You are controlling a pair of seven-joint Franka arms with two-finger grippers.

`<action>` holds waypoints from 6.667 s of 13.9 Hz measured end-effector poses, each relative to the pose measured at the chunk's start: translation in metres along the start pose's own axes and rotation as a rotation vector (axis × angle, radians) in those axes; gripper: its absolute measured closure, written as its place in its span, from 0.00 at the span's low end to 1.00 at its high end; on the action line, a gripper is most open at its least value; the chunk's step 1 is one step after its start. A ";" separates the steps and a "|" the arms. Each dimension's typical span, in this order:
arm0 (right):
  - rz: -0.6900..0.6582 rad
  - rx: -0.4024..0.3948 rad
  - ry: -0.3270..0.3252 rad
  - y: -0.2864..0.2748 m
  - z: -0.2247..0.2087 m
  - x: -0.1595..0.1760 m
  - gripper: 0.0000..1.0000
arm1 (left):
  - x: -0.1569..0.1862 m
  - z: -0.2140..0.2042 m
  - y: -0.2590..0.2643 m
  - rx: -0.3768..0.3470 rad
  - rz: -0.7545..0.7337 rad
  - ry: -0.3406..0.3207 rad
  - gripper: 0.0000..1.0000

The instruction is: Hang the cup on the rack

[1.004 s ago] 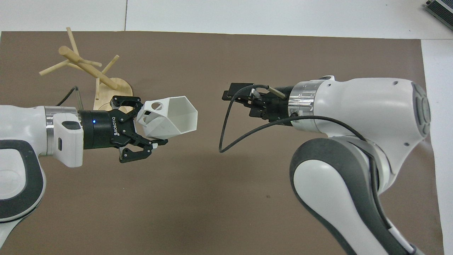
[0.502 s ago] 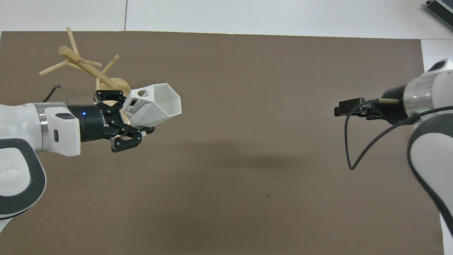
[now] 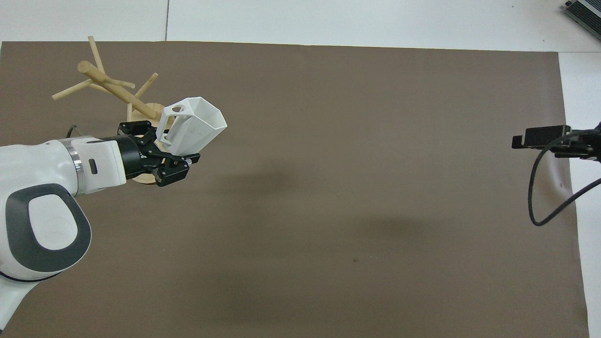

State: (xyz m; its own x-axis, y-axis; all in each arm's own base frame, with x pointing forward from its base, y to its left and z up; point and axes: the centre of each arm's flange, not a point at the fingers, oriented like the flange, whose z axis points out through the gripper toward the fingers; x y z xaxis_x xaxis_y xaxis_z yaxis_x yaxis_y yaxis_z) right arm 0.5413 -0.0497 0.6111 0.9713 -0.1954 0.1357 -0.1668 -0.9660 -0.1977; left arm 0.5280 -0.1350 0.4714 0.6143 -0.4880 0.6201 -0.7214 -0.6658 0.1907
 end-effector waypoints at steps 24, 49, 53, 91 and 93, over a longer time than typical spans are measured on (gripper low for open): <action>0.005 -0.166 -0.082 -0.030 0.055 -0.028 0.00 | 0.020 0.012 -0.039 0.250 -0.277 -0.026 0.26; -0.005 -0.163 -0.080 -0.036 0.052 -0.035 0.00 | -0.020 0.002 -0.088 0.305 -0.653 -0.011 0.26; -0.005 -0.163 -0.080 -0.035 0.052 -0.035 0.00 | -0.021 0.003 -0.088 0.302 -0.680 -0.013 0.22; -0.005 -0.162 -0.079 -0.035 0.052 -0.035 0.00 | 0.060 -0.167 -0.062 0.322 -0.498 -0.608 0.00; -0.005 -0.162 -0.079 -0.035 0.052 -0.035 0.00 | 0.061 -0.170 -0.060 0.325 -0.499 -0.602 0.00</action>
State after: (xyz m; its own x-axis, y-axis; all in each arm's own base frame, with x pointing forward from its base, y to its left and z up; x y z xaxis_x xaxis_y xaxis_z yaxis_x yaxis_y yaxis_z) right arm 0.5221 0.0001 0.5628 0.9814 -0.1829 0.0578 -0.1809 -0.9828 -0.0369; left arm 0.5548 -0.0287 0.6273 0.9683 -0.2499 -0.0075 -0.2492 -0.9672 0.0488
